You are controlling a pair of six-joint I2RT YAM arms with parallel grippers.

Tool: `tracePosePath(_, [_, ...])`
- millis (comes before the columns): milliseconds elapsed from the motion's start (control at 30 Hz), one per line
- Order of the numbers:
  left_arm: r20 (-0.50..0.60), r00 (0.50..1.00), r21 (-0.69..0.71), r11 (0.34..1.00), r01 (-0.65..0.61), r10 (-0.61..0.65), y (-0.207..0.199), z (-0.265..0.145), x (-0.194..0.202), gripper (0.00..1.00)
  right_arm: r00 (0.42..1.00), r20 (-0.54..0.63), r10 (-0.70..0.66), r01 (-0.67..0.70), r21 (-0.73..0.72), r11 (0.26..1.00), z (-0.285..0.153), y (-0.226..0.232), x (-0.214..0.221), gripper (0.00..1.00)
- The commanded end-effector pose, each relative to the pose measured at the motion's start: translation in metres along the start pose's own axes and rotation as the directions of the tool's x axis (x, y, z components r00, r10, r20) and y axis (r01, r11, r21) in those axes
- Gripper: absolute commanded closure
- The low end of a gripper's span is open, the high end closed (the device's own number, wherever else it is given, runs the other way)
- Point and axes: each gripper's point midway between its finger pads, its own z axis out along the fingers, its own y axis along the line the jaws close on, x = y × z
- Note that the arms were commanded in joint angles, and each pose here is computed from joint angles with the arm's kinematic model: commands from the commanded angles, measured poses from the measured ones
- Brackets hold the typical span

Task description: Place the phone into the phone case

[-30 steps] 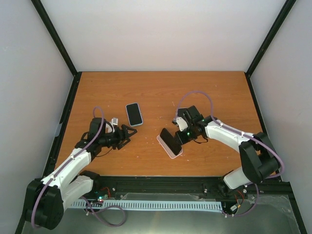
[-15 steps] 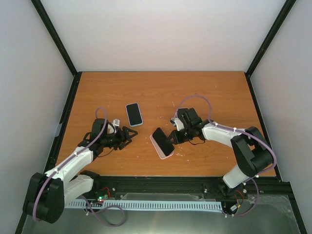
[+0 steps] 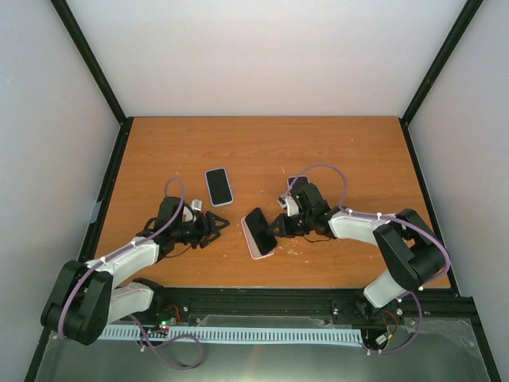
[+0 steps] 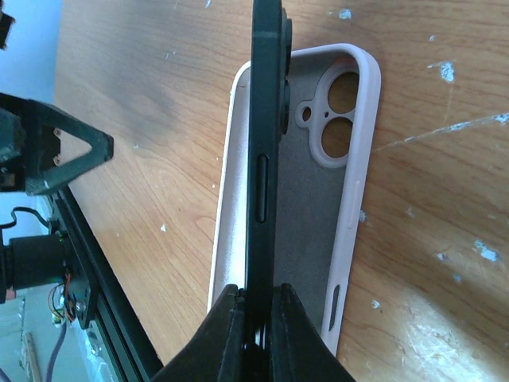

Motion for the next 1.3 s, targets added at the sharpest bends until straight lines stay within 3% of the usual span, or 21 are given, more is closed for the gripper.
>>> tracePosePath(0, [-0.012, 1.000, 0.047, 0.999, -0.013, 0.014, -0.008, 0.010, 0.005, 0.38, 0.996, 0.082, 0.048, -0.052, 0.056, 0.997, 0.002, -0.013, -0.007, 0.97])
tracePosePath(533, [-0.175, 0.985, 0.002, 1.000, -0.014, 0.014, -0.006, 0.073, 0.043, 0.45, 0.982, 0.078, 0.173, -0.178, 0.072, 0.981, 0.017, -0.022, 0.007, 0.94])
tracePosePath(1000, [-0.163, 0.984, 0.040, 0.997, -0.063, 0.069, -0.010, 0.075, 0.043, 0.50, 0.971, 0.033, 0.235, -0.236, 0.023, 0.971, 0.052, 0.001, 0.020, 0.97])
tracePosePath(1267, [-0.117, 0.991, 0.021, 0.998, -0.064, 0.066, -0.006, 0.066, 0.041, 0.52, 0.982, 0.049, 0.183, -0.188, 0.135, 0.973, 0.046, -0.014, 0.021, 0.86])
